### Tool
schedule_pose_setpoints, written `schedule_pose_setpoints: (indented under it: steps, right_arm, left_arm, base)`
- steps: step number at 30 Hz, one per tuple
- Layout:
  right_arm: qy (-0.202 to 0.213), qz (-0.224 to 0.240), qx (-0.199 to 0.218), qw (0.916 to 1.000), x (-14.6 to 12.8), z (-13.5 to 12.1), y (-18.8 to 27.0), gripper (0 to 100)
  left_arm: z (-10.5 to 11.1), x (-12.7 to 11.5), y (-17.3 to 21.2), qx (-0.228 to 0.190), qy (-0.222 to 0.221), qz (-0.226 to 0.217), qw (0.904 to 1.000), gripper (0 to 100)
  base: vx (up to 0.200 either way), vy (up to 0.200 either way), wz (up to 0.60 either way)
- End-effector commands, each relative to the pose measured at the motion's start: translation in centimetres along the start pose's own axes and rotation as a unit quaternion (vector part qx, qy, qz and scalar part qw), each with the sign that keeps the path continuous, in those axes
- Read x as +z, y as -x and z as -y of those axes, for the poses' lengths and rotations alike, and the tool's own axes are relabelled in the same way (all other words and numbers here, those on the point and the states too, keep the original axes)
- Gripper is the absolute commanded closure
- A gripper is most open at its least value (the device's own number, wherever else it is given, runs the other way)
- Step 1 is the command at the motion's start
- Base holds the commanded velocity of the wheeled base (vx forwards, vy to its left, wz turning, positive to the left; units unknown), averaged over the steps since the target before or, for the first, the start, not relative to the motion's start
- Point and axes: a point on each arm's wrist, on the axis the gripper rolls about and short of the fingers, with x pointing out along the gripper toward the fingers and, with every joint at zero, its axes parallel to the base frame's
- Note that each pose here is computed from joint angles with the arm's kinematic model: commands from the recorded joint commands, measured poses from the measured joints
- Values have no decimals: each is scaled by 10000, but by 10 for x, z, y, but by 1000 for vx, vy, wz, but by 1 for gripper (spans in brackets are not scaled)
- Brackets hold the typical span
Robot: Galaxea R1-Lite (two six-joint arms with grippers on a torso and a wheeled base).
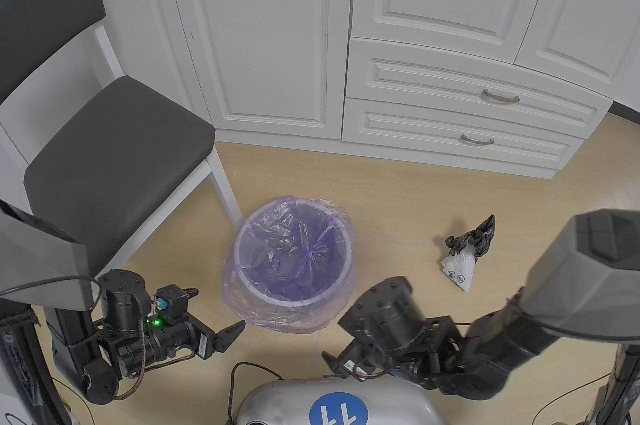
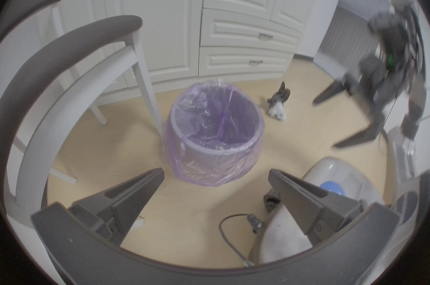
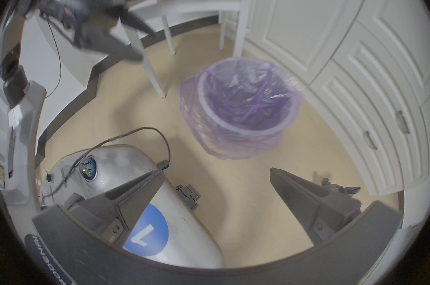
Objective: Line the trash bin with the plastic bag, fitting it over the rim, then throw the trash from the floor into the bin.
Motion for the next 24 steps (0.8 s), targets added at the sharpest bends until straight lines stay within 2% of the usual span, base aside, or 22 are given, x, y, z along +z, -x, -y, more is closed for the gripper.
schedule_pose_setpoints:
  steps: [1,5,6,7,8,14,18,22,23,24]
  right_arm:
    - [-328,831,-282,9956,0,25,74,0]
    - [-749,1377,-704,9851,-8,53,86,0]
    - [-749,1377,-704,9851,-8,53,86,0]
    - [-928,1643,-918,9777,-6,67,86,0]
    - [-986,1725,-995,9750,-6,74,86,0]
    - [-1100,1962,-1202,9669,-4,100,96,0]
    - [-1152,2114,-1215,9630,-4,110,107,0]
    - [-1225,2239,-1337,9576,-2,122,113,0]
    - [-1240,2251,-1370,9567,-2,123,114,0]
    - [-1247,2255,-1377,9564,-3,125,114,0]
  left_arm:
    - [-6,-33,-33,210,-574,-712,9956,0]
    - [-19,-49,-57,330,-985,-904,9905,0]
    - [-19,-49,-57,330,-985,-904,9905,0]
    - [-24,-55,-67,372,-1114,-947,9886,0]
    - [-27,-59,-72,392,-1151,-955,9880,0]
    - [-36,-68,-112,482,-1335,-739,9871,0]
    - [-45,-62,-131,601,-1403,-450,9873,0]
    - [-54,-57,-141,673,-1380,-406,9873,0]
    - [-57,-57,-142,687,-1363,-400,9875,100]
    - [-60,-56,-143,717,-1348,-392,9875,100]
  base:
    - [0,0,0]
    - [0,0,0]
    - [0,0,0]
    - [0,0,0]
    - [0,0,0]
    - [0,0,0]
    - [0,0,0]
    - [0,0,0]
    - [0,0,0]
    - [0,0,0]
